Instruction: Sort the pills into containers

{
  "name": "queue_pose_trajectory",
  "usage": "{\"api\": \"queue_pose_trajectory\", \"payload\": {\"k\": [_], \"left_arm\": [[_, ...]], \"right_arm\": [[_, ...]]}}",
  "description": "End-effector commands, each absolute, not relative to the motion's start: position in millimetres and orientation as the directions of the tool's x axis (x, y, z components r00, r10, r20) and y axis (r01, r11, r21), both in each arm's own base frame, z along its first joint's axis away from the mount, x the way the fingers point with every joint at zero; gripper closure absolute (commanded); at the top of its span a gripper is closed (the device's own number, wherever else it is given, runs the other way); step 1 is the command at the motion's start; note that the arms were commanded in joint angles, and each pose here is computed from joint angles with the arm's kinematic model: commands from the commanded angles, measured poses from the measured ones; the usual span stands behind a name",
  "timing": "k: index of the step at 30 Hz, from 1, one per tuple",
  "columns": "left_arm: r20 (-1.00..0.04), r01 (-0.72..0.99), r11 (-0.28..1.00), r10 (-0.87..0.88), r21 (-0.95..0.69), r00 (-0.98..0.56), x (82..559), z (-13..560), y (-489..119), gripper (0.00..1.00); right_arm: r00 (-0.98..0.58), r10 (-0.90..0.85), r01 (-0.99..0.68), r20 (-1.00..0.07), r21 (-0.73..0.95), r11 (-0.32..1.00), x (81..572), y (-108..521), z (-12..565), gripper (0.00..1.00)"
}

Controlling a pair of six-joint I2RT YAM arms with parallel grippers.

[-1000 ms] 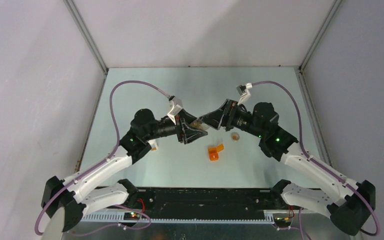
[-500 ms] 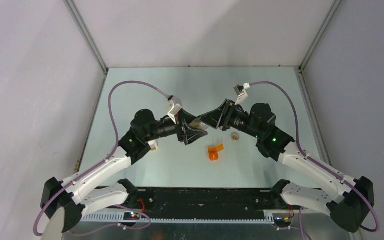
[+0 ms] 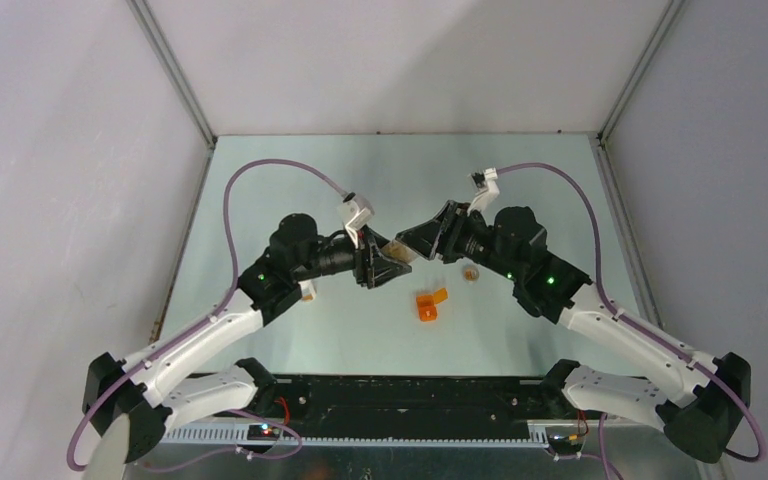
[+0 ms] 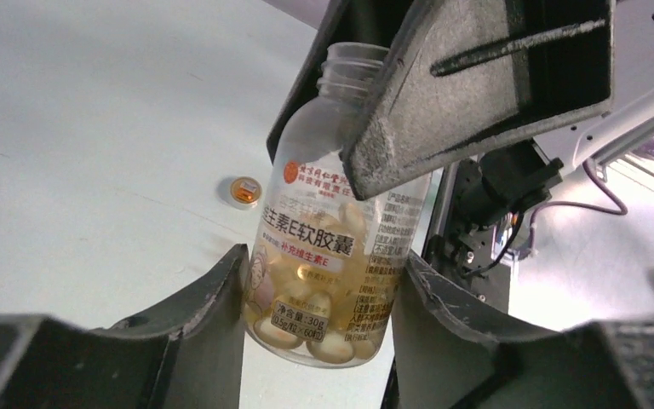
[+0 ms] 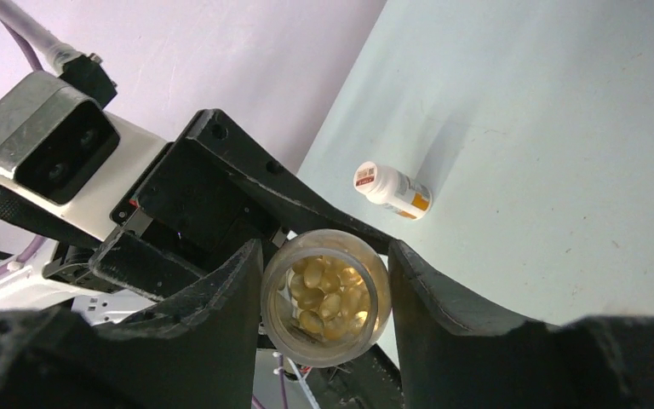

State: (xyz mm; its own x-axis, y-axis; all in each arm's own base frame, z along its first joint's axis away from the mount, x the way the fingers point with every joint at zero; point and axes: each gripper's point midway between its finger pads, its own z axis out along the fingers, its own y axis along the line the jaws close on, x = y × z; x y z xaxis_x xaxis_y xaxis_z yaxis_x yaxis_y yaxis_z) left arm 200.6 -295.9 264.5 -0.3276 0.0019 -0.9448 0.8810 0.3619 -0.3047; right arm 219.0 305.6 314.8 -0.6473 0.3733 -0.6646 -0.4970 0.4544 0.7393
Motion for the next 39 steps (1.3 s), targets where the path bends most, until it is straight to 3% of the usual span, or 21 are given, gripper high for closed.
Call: {"api": "queue_pose_trajectory", "payload": {"k": [1, 3, 5, 8, 9, 11, 13, 19, 25, 39], "left_arm": [[-0.956, 0.918, 0.297, 0.045, -0.264, -0.29, 197.9, 275.9, -304.1, 0.59], [-0.954, 0.923, 0.281, 0.065, -0.262, -0.291, 197.1, 273.2, -306.5, 0.72], [-0.956, 0.928, 0.274, 0.075, -0.252, -0.282, 197.8, 271.1, -307.5, 0.96], [-0.961, 0.935, 0.27, 0.089, -0.228, -0.26, 199.0, 267.8, -307.9, 1.0], [-0.962, 0.938, 0.264, 0.094, -0.224, -0.256, 198.0, 266.4, -307.9, 1.0], [-0.964, 0.941, 0.267, 0.107, -0.207, -0.243, 199.2, 261.3, -307.0, 1.0], [-0.966, 0.941, 0.282, 0.122, -0.189, -0.23, 201.7, 256.2, -305.0, 1.0], [-0.949, 0.925, 0.345, 0.205, -0.159, -0.24, 206.2, 235.6, -295.1, 1.0], [-0.924, 0.904, 0.42, 0.307, -0.081, -0.226, 215.4, 209.9, -287.5, 1.0], [-0.851, 0.91, 0.414, 0.488, 0.03, -0.194, 210.3, 143.0, -295.7, 1.0]], "right_arm": [[-0.6, 0.401, -0.558, -0.692, 0.721, 0.41, 215.6, 306.0, 352.5, 0.73], [-0.614, 0.388, -0.555, -0.687, 0.725, 0.407, 215.1, 309.2, 351.5, 0.73], [-0.627, 0.378, -0.545, -0.681, 0.73, 0.412, 215.5, 310.7, 349.1, 0.68], [-0.635, 0.371, -0.519, -0.678, 0.73, 0.446, 217.2, 307.0, 341.9, 0.5], [-0.63, 0.373, -0.513, -0.681, 0.726, 0.458, 218.6, 304.5, 340.4, 0.37], [-0.613, 0.388, -0.489, -0.689, 0.716, 0.498, 223.5, 294.7, 337.7, 0.21], [-0.593, 0.41, -0.448, -0.693, 0.707, 0.548, 230.5, 279.7, 333.4, 0.13], [-0.579, 0.436, -0.289, -0.689, 0.673, 0.681, 241.0, 219.5, 309.8, 0.13], [-0.607, 0.421, -0.094, -0.674, 0.588, 0.804, 218.3, 158.8, 257.4, 0.17], [-0.577, 0.456, 0.036, -0.678, 0.537, 0.843, 210.6, 111.0, 213.4, 0.17]]}}
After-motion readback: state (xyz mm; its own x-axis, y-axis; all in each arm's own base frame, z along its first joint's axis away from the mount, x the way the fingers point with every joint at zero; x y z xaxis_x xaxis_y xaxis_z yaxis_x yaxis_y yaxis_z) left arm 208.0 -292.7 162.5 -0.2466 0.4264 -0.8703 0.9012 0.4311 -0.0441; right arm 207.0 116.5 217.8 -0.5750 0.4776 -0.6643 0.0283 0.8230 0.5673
